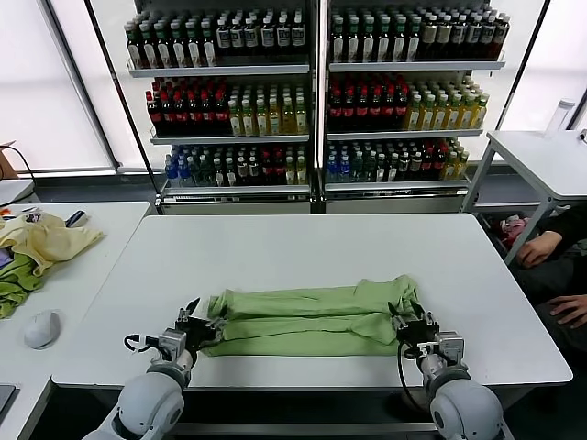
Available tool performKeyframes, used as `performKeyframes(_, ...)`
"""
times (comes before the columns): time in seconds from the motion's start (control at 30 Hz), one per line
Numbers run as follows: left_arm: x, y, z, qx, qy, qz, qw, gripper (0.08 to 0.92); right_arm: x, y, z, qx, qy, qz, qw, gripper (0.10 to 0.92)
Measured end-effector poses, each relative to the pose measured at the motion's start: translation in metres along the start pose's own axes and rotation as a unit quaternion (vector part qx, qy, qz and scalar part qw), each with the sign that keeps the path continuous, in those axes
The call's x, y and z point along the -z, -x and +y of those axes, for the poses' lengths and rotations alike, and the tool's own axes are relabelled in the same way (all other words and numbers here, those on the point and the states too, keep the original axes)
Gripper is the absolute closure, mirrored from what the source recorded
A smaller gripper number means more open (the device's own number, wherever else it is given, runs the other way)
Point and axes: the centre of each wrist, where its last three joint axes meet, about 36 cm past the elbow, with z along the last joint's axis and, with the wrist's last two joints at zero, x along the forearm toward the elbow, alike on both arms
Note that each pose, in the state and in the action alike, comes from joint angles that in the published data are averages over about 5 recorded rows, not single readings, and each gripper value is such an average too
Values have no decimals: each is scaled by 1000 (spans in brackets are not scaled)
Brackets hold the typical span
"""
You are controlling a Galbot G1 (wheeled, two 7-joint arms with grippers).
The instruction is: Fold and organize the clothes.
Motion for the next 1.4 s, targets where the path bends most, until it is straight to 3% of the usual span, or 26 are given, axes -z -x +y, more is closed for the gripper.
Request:
performKeyframes(0.13, -4, -2, -11, 10, -8, 9, 1000, 186, 1, -3, 0, 0, -1, -2, 1000, 224)
performKeyframes(0.27, -8, -1, -17, 19, -19, 20, 999, 198, 2, -5, 1, 1, -2, -3, 1000, 202)
performKeyframes(0.77, -13, 0, -13, 19, -65, 36, 997, 623, 6, -8, -2, 0, -4, -15, 1000, 200)
performKeyframes(1.07, -10, 5, 25, 18, -91, 43, 995, 863, 12, -9, -5, 1, -4, -21, 1000, 200)
performKeyframes(1.2, -3, 5, 55, 29, -93, 40, 994, 872, 15, -8, -7, 1, -2, -26, 1000, 200)
performKeyframes(1.4, 23, -1, 105, 53, -87, 14, 995, 872, 19, -7, -7, 4, 0, -31, 1000, 200)
